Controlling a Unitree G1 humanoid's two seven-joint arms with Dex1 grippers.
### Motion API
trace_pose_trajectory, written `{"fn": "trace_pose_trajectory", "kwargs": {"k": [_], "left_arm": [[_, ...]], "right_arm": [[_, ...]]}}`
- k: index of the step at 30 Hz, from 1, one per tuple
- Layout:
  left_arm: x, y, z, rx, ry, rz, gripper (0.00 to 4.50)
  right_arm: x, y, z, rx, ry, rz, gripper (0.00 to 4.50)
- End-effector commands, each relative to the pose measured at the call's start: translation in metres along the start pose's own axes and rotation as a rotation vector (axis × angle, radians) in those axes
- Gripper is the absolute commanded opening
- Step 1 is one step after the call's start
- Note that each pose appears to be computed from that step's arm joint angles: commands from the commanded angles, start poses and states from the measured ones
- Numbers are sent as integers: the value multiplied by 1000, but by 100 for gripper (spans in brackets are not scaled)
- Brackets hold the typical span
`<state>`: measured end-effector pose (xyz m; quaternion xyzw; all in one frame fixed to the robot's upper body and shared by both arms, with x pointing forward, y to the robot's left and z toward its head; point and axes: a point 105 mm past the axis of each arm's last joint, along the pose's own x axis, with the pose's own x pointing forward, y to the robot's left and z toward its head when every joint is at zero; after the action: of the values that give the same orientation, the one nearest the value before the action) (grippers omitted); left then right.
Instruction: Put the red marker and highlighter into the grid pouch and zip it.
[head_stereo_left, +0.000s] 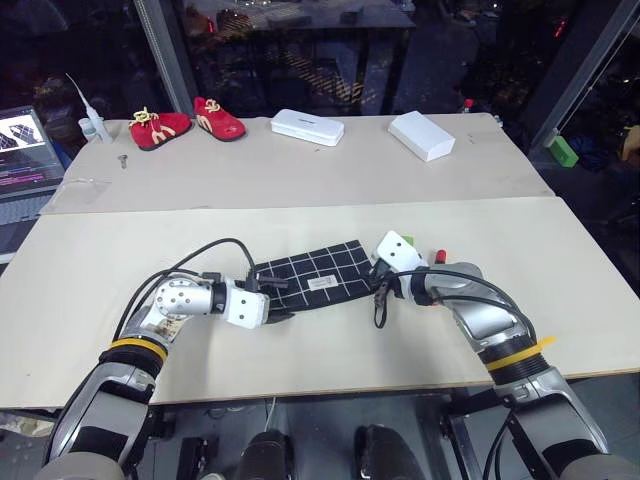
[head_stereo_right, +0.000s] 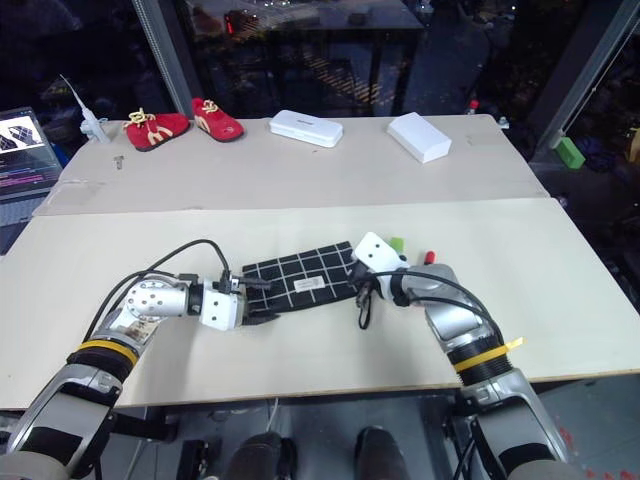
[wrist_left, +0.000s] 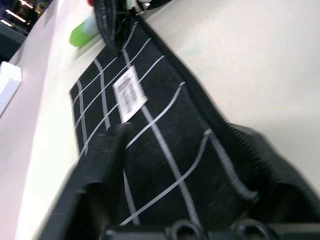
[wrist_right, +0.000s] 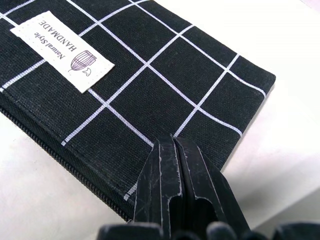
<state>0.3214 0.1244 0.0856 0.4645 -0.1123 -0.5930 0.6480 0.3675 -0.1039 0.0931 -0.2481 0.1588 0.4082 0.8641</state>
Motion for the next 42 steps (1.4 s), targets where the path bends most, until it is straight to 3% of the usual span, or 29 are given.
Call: {"fn": "trace_pose_trajectory", "kwargs": {"k": [1, 3, 10, 13, 15, 19, 23, 27, 31, 42], "left_arm": [[-1, 4, 2, -4, -9, 20, 81], [0, 6, 2, -21, -12, 38, 6], [5, 10, 0, -90, -15, 87, 2], [7, 9, 1, -115, -25, 97, 0], [6, 8, 1, -137, -26, 119, 0], [2, 4, -2, -170, -16, 159, 0], [-3, 3, -6, -227, -3, 228, 0], [-7, 12, -6, -313, -12, 324, 0], [-10, 27, -1, -447, -51, 453, 0], [-11, 37, 5, -542, -65, 512, 0]], "right_arm": [[-1, 0, -13, 26, 36, 3, 0], [-1, 1, -12, 28, 29, 10, 0], [-6, 2, -2, 84, -61, 45, 0], [-16, -13, 24, 207, -218, 22, 77], [-31, -35, 45, 314, -326, -9, 156], [-66, -41, 76, 400, -472, 117, 287], [-98, -59, 85, 383, -518, 100, 287], [-104, -68, 76, 342, -465, 37, 287], [-82, -66, 45, 327, -270, -34, 287], [-45, -52, 43, 326, -207, -9, 287]]}}
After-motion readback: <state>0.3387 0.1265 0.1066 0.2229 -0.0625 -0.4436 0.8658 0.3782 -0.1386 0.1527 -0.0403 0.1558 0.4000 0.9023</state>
